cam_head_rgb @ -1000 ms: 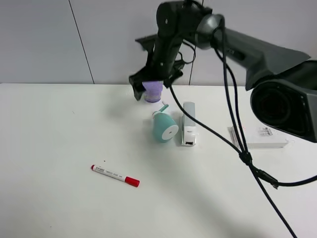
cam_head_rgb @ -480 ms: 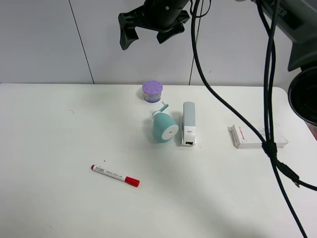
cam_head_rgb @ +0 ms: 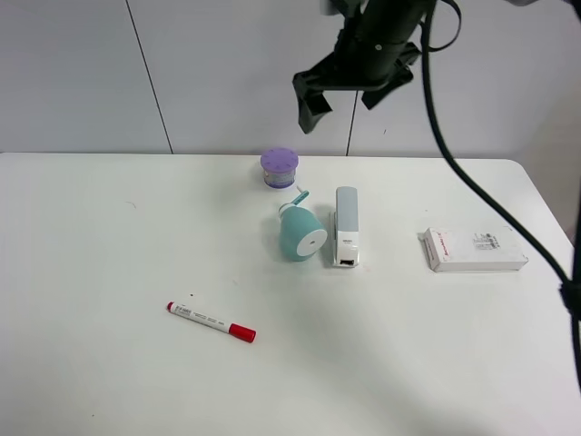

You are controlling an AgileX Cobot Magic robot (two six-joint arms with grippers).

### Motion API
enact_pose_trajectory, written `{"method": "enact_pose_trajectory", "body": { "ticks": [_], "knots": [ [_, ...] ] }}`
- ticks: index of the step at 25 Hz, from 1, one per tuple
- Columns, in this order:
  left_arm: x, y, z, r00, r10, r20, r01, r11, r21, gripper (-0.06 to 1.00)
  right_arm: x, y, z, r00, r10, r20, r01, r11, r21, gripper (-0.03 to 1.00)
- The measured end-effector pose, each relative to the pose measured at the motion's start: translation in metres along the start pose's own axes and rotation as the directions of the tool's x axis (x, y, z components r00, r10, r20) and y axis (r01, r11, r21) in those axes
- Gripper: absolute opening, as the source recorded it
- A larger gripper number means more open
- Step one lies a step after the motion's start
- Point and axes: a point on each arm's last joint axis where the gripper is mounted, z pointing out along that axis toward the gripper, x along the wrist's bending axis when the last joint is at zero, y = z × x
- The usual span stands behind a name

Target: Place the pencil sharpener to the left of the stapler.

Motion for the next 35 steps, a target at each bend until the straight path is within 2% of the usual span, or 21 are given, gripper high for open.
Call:
{"method": "enact_pose_trajectory", "body": {
  "ticks": [4,9,14,18,21,25,31,35],
  "knots": [
    [0.000,0.000,0.000,1.000,0.000,0.000,0.000,1.000,0.000,0.99,-0.024,-0.037,-0.025,0.993,0.111,0.032,-0.112,0.993,0.034,0.99],
    [0.000,0.000,0.000,1.000,0.000,0.000,0.000,1.000,0.000,0.99,-0.068,-0.080,-0.065,0.963,0.228,0.147,-0.230,0.973,-0.003,0.99],
    [0.000,0.000,0.000,1.000,0.000,0.000,0.000,1.000,0.000,0.99,-0.104,-0.128,-0.109,0.900,0.367,0.236,-0.357,0.930,-0.085,0.99],
    [0.000,0.000,0.000,1.000,0.000,0.000,0.000,1.000,0.000,0.99,-0.117,-0.171,-0.151,0.828,0.464,0.316,-0.425,0.886,-0.187,0.99],
    [0.000,0.000,0.000,1.000,0.000,0.000,0.000,1.000,0.000,0.99,-0.115,-0.201,-0.178,0.772,0.518,0.369,-0.446,0.855,-0.265,0.99],
    [0.000,0.000,0.000,1.000,0.000,0.000,0.000,1.000,0.000,0.99,-0.097,-0.232,-0.208,0.727,0.568,0.386,-0.444,0.817,-0.368,0.99],
    [0.000,0.000,0.000,1.000,0.000,0.000,0.000,1.000,0.000,0.99,-0.062,-0.264,-0.235,0.729,0.589,0.348,-0.392,0.777,-0.493,0.99],
    [0.000,0.000,0.000,1.000,0.000,0.000,0.000,1.000,0.000,0.99,-0.040,-0.293,-0.228,0.745,0.582,0.325,-0.377,0.769,-0.516,0.99]
  ]
}}
